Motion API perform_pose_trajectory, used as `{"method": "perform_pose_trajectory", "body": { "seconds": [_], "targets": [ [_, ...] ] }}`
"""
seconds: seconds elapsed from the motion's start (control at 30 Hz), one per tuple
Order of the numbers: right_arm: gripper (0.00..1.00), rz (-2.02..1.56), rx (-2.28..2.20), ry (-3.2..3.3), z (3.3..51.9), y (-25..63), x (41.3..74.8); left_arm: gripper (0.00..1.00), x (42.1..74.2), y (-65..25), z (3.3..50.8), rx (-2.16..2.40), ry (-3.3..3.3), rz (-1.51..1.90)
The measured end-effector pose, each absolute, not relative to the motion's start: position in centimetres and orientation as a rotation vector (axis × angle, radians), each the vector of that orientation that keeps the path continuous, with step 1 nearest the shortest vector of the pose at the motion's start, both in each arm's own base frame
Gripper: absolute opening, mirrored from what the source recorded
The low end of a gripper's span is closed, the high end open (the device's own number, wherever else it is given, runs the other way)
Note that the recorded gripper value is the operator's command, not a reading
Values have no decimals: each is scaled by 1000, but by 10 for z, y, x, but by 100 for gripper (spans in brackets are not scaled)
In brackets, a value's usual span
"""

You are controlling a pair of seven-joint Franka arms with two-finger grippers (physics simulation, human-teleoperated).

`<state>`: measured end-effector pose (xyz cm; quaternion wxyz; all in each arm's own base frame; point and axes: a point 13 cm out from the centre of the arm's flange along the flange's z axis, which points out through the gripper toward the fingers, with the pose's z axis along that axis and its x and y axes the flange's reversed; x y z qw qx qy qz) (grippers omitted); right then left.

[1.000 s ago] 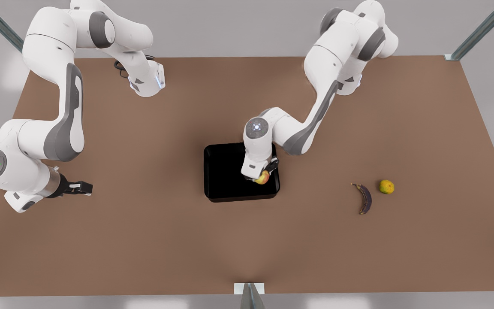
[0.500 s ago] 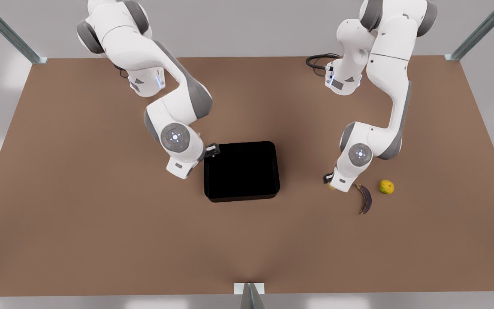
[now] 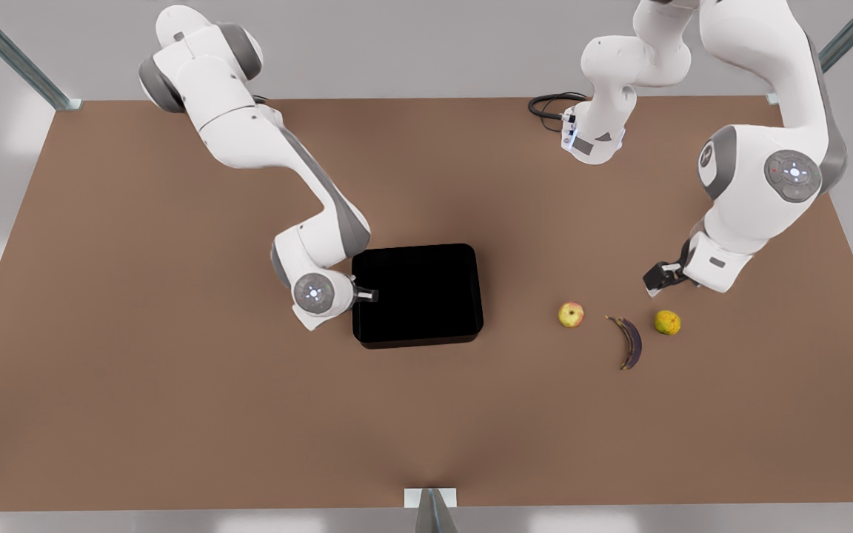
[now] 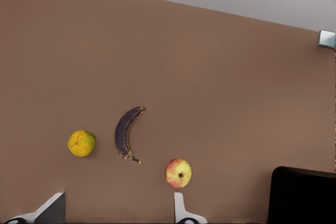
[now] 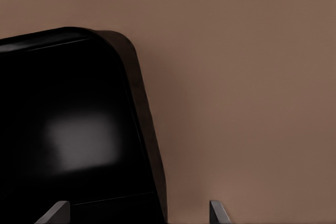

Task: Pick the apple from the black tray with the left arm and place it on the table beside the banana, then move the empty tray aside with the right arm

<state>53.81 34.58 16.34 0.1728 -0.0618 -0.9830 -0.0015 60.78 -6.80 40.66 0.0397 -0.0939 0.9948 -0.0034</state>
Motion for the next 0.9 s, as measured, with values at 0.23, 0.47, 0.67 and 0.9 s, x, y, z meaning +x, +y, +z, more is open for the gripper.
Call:
{"method": "perform_pose_trajectory", "body": {
  "seconds": [0.23, 0.47, 0.67, 0.9],
  "targets": [
    [99, -3, -196, -2786, 114, 351, 535, 100, 582, -100, 422, -95, 3109, -2],
    [59, -21, -164, -2791, 88, 348, 535, 100, 581, -90, 432, -44, 3118, 1],
    [32, -45, -130, -2807, 90, 349, 540, 100, 579, -85, 429, -11, 3132, 5],
    [22, -60, -96, -2817, 93, 348, 543, 100, 575, -92, 428, 45, 3138, 8]
  ]
}}
